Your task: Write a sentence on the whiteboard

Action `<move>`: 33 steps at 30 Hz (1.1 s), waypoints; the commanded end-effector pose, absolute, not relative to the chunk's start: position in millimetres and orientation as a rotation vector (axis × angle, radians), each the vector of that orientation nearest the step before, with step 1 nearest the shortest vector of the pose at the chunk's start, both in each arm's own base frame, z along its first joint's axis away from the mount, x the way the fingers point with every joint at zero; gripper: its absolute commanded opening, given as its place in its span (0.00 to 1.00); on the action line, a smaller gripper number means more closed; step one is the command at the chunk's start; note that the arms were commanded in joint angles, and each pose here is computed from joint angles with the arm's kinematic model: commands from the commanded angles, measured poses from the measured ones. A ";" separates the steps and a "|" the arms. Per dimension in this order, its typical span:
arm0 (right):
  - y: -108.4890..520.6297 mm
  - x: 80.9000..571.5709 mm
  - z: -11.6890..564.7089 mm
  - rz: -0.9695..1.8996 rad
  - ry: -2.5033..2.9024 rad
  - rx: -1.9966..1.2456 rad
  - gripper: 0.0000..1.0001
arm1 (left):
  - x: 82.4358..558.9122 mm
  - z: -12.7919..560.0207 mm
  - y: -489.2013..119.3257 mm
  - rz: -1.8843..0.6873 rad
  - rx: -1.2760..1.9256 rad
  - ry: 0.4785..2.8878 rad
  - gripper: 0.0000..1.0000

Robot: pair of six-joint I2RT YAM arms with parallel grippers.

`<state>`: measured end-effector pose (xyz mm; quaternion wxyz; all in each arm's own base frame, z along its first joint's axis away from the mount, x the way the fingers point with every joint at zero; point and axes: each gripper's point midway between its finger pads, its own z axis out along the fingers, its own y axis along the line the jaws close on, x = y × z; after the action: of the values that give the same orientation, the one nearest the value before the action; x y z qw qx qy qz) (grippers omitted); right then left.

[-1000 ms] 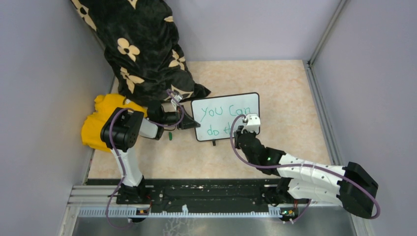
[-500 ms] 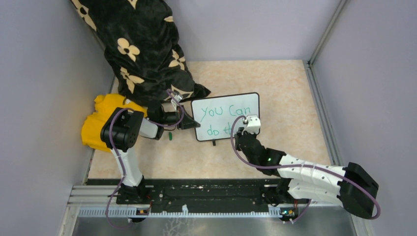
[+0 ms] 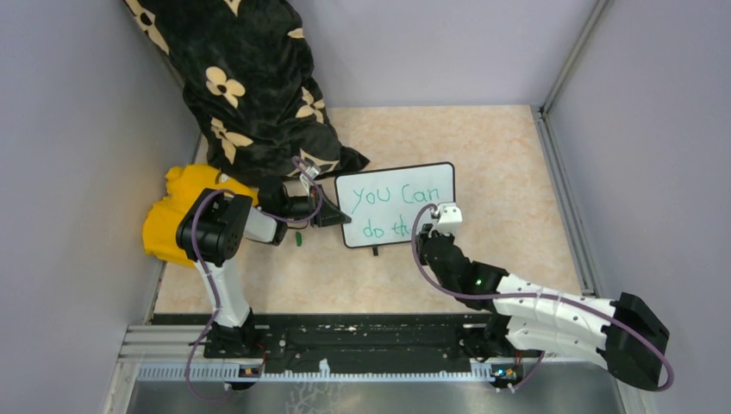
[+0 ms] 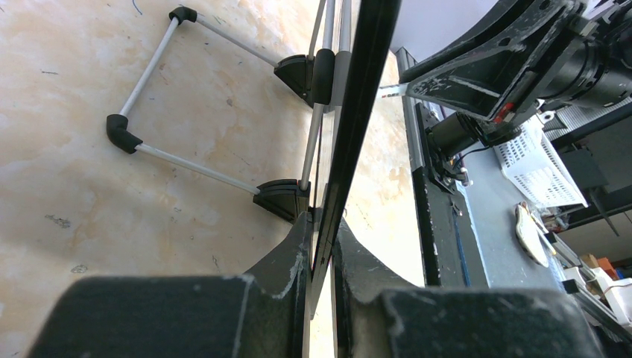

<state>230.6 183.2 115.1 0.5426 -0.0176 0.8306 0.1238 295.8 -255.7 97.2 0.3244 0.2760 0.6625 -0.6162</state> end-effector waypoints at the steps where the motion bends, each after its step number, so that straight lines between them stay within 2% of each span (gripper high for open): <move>1: 186.4 236.4 148.6 0.379 1.881 0.004 0.00 | 290.6 87.9 -257.3 -1.656 0.691 1.808 0.16; 18: 184.1 248.0 172.5 0.375 1.787 0.070 0.00 | 290.8 88.2 -257.4 -1.657 0.690 1.809 0.16; 33: 188.3 246.8 162.7 0.373 1.815 0.042 0.00 | 290.7 88.1 -257.5 -1.658 0.693 1.810 0.16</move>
<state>242.2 184.0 147.7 0.5894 0.0054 0.7951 0.1429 295.6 -255.7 96.8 0.3227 0.2758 0.6631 -0.6165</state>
